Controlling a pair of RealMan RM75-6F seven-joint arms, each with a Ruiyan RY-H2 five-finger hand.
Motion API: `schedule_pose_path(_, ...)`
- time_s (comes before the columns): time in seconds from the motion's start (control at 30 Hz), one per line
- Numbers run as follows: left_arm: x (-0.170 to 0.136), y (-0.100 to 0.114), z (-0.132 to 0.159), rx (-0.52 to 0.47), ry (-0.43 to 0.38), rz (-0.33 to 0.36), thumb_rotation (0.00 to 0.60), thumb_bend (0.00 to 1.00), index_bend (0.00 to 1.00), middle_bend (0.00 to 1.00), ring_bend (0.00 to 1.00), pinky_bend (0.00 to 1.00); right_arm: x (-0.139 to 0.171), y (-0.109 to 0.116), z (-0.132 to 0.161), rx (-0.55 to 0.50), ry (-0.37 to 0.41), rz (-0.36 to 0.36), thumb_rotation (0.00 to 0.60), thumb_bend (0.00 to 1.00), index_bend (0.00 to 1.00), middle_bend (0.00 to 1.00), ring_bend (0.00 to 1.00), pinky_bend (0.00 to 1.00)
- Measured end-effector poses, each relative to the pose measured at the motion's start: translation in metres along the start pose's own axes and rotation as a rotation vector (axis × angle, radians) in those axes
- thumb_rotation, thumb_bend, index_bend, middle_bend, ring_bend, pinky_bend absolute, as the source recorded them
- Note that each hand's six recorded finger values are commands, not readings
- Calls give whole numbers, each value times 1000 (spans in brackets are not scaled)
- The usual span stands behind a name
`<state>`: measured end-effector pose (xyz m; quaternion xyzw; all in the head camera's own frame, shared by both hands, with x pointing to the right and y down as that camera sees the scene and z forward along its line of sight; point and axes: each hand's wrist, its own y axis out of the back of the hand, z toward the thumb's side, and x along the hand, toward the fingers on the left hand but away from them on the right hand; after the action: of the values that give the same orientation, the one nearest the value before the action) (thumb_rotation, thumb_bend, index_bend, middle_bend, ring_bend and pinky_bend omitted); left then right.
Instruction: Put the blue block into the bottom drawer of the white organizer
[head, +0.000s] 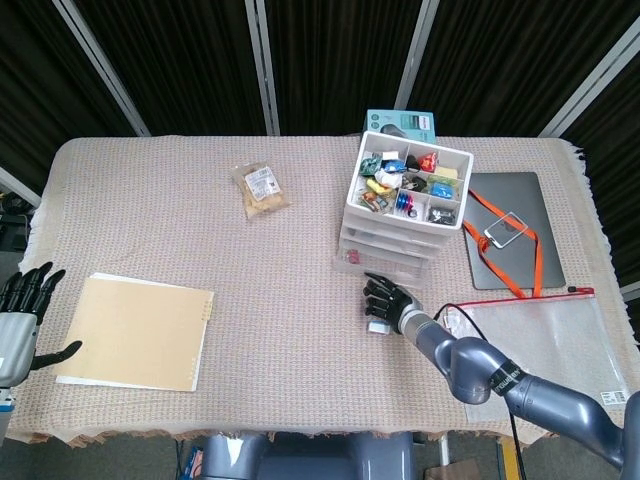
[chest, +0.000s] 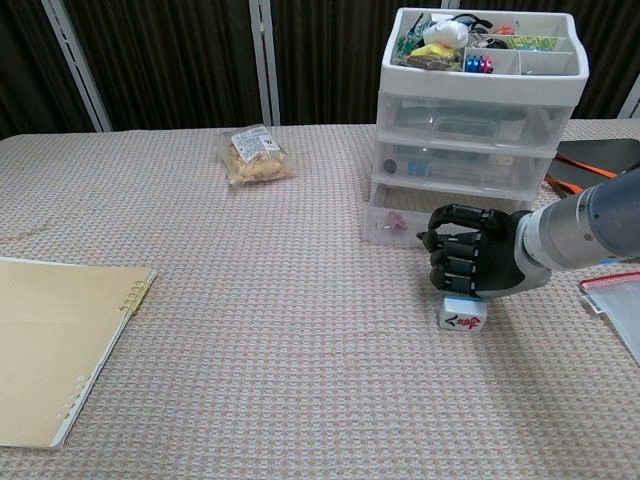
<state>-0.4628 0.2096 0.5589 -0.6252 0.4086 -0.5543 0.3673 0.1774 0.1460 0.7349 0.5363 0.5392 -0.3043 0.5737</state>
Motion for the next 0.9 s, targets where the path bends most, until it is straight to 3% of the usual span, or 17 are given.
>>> schedule_pose_path(0.3,0,0,0,0,1,0,600,137,67,0,0,0,13,-3,-11,54,-16,32,600,493,244,706,746,714)
schedule_pose_path(0.47,-1,0,0,2,-1,1,600,137,67,0,0,0,21,-4,-14,76,-19,49,600,427,125,700,738,714)
schedule_pose_path(0.9,-2,1,0,5,-3,10,600,142,72,0,0,0,47,-12,-21,197,-12,143,600,267,120,692,733,714)
